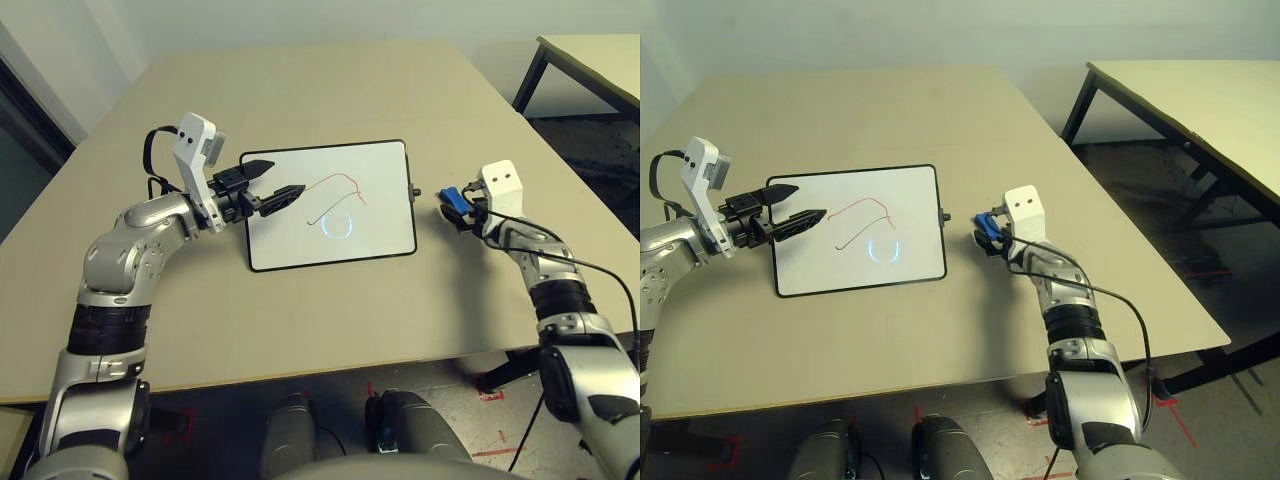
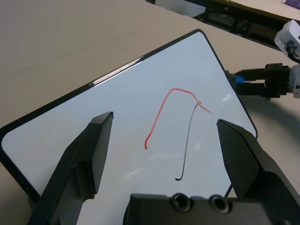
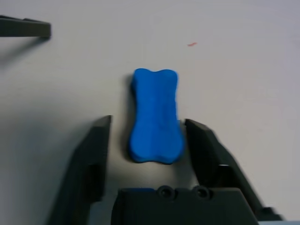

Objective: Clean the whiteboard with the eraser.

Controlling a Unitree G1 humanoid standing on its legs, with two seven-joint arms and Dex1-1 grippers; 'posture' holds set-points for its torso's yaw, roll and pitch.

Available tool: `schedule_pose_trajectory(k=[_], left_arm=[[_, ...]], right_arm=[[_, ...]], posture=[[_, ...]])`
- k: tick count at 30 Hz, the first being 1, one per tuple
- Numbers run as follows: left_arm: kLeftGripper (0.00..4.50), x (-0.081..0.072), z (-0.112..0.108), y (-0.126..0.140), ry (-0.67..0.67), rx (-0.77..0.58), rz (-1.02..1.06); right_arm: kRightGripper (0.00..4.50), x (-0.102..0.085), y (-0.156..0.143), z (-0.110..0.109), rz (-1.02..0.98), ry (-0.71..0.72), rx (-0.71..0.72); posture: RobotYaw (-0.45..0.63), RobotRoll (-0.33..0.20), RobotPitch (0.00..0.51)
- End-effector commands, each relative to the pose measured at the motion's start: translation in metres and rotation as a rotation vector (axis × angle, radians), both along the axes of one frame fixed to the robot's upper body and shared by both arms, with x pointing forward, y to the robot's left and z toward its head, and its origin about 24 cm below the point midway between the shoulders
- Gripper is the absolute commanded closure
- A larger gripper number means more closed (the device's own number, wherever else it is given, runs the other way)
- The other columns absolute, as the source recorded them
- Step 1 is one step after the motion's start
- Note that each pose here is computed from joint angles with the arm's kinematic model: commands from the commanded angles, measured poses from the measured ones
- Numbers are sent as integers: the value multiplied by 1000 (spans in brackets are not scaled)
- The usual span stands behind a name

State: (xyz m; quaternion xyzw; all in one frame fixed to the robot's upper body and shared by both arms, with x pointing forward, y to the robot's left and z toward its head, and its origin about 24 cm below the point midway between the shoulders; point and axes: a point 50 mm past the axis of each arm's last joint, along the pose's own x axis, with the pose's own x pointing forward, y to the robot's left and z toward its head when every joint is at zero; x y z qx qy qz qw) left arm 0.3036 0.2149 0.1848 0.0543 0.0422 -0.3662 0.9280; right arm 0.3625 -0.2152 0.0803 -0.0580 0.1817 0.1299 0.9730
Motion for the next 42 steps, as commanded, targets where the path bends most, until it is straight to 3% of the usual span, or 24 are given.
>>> schedule_pose_trajectory(k=[1,4,6,10,13,18,22,27,33,37,42], left_arm=[[0,2,-5,-1,22,10,-7],[0,3,-6,-1,26,11,-15],[0,4,-6,0,25,12,-16],[0,5,-8,0,27,15,-19],[0,4,-9,-2,37,24,-36],[0,6,-11,-6,53,52,-76],[0,10,-13,-8,57,65,-98],[0,13,-15,-14,69,104,-137],[0,14,-17,-25,79,115,-181],[0,13,-17,-26,79,113,-182],[0,11,-17,-27,78,110,-178]], right_arm=[[2480,-2,2,-3,-3,32,-18],[3383,-3,-2,-4,-28,36,-23],[3712,-2,-5,-1,-50,24,-24],[3809,1,-10,11,-73,-19,-28],[3810,6,-9,35,-34,-77,-40],[3811,2,17,91,217,-125,-84],[3811,-15,50,113,438,-86,-125],[3811,-38,88,103,643,24,-176],[3847,-46,108,76,729,116,-251],[3848,-44,115,67,740,144,-283],[3858,-27,116,68,694,115,-320]], posture=[[-17,0,59],[-21,0,60],[-24,0,60],[-29,0,57],[-34,0,56],[-59,0,53],[-70,0,51],[-71,0,52],[-60,0,58],[-56,0,61],[-41,0,64]])
